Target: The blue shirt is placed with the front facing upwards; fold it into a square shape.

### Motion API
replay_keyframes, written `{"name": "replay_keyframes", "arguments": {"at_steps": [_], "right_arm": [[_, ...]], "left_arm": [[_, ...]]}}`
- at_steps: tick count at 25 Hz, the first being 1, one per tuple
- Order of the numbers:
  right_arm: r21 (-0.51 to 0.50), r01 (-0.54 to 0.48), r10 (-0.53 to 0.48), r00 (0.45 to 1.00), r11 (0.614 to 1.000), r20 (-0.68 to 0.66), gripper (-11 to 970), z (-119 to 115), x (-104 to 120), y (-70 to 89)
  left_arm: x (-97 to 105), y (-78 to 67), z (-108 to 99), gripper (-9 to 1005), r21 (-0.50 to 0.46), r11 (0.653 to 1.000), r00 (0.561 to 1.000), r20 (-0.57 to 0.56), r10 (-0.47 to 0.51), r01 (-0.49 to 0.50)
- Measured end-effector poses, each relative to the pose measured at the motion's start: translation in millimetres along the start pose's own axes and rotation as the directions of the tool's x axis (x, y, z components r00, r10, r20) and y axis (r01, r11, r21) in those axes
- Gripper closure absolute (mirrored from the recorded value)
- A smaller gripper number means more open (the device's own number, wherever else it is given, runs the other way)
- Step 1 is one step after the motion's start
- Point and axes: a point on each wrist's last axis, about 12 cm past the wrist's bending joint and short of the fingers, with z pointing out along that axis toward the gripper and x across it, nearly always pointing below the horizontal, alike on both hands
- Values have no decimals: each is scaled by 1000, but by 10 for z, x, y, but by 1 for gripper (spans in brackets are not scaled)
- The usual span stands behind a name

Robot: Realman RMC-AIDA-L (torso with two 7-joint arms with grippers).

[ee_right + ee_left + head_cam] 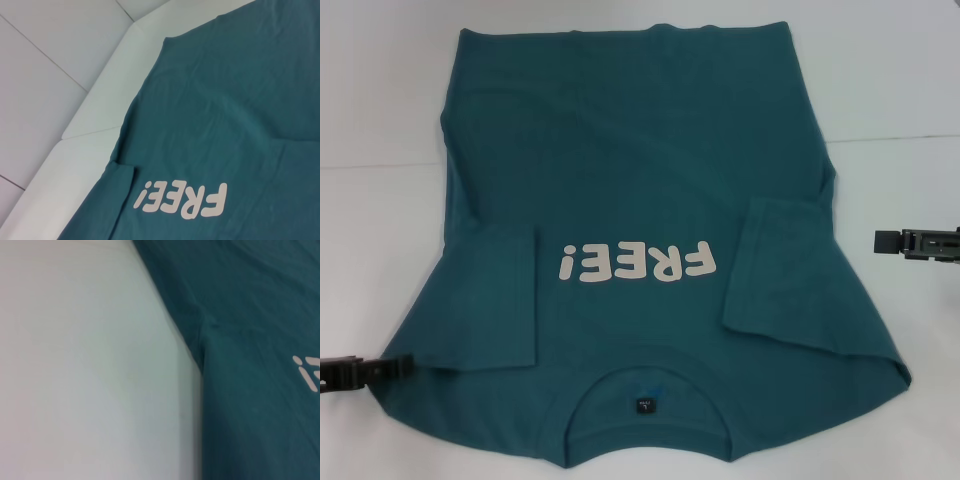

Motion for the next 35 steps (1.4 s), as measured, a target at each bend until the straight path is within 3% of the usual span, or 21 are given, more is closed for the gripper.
{"name": "replay_keyframes", "arguments": {"at_steps": [8,15,20,23,28,35], "right_arm": [[-13,-14,14,1000,1000,-7,16,22,8,-4],[-13,-19,19,1000,1000,-6,17,17,9,-7],[-10,-43,43,999,999,-2,17,10,36,-49],[-9,-53,53,999,999,2,16,-10,41,-70],[0,-75,75,997,997,16,21,-101,15,-103],[70,-140,147,985,988,-95,32,-367,-87,-160]], "left_arm": [[-9,-107,81,150,74,997,999,-50,15,-11],[-79,-124,61,162,83,996,999,-42,30,-26],[-105,-120,68,395,78,996,998,-39,40,-37],[-105,-117,70,601,81,996,998,-36,42,-39],[-128,-139,72,698,90,995,998,-32,45,-42],[-202,-223,98,851,128,990,997,-41,59,-53]]}}
